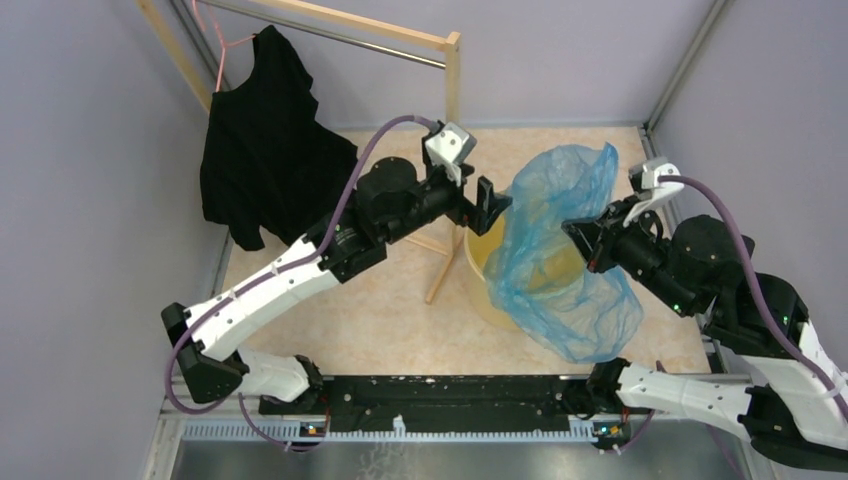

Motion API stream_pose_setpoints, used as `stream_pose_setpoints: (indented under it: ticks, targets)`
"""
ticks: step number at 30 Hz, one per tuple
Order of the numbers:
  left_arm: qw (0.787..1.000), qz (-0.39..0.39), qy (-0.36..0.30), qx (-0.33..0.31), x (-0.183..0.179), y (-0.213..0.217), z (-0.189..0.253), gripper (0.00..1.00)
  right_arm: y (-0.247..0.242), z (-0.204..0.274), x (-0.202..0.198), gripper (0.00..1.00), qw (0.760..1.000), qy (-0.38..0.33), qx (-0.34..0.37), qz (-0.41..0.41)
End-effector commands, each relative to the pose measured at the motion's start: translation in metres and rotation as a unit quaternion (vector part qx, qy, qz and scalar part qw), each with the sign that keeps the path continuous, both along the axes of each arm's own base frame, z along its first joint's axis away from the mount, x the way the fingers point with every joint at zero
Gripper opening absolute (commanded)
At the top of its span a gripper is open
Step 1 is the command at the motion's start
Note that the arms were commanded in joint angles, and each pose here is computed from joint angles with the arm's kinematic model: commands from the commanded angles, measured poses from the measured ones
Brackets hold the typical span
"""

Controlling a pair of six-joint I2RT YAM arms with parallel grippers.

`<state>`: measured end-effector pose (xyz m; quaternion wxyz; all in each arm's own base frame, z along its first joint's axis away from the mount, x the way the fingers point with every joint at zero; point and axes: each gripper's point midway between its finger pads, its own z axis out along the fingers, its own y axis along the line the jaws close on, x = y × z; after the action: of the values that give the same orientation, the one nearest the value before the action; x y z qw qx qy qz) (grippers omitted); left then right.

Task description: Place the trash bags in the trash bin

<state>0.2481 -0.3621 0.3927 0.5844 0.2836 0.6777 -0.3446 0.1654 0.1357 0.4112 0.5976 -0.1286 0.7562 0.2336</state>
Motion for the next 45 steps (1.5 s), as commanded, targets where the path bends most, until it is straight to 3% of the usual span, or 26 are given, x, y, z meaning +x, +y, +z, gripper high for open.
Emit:
stream_pose_setpoints:
  ticks: [1, 9, 14, 21, 25, 29, 34, 41, 45]
  targets:
    - [0.996, -0.015, -0.04, -0.074, 0.003, -0.019, 0.065, 0.98, 0.003, 0.004, -0.002, 0.0, 1.0, -0.003, 0.015, 0.011]
    - [0.997, -0.004, -0.021, -0.074, 0.023, -0.059, 0.053, 0.96, 0.007, 0.004, -0.003, 0.0, 1.0, -0.006, 0.023, 0.019]
    - [1.0, 0.008, 0.005, -0.029, 0.031, -0.065, 0.01, 0.92, 0.014, 0.003, 0.008, 0.0, 1.0, -0.006, 0.024, 0.0]
    - [0.999, 0.032, 0.039, 0.02, 0.027, -0.045, -0.051, 0.92, 0.018, -0.01, 0.052, 0.0, 0.994, -0.007, -0.071, -0.085]
    - [0.997, 0.044, 0.044, 0.048, 0.03, -0.039, -0.067, 0.92, 0.015, -0.032, 0.095, 0.0, 0.991, 0.044, -0.079, -0.103]
    - [0.996, 0.067, 0.022, 0.06, 0.033, -0.023, -0.055, 0.97, 0.017, -0.038, 0.12, 0.0, 0.995, 0.074, -0.029, -0.065]
    - [0.996, 0.078, -0.012, 0.048, 0.026, 0.0, -0.024, 0.99, 0.016, -0.03, 0.135, 0.0, 0.994, 0.073, -0.04, -0.073]
    - [0.997, 0.067, -0.03, -0.015, 0.004, 0.023, 0.026, 0.99, 0.01, -0.024, 0.148, 0.0, 0.992, 0.066, -0.064, -0.081]
    - [0.998, 0.022, -0.024, -0.056, -0.01, 0.011, 0.041, 0.99, 0.008, -0.011, 0.157, 0.0, 0.992, 0.044, -0.072, -0.09]
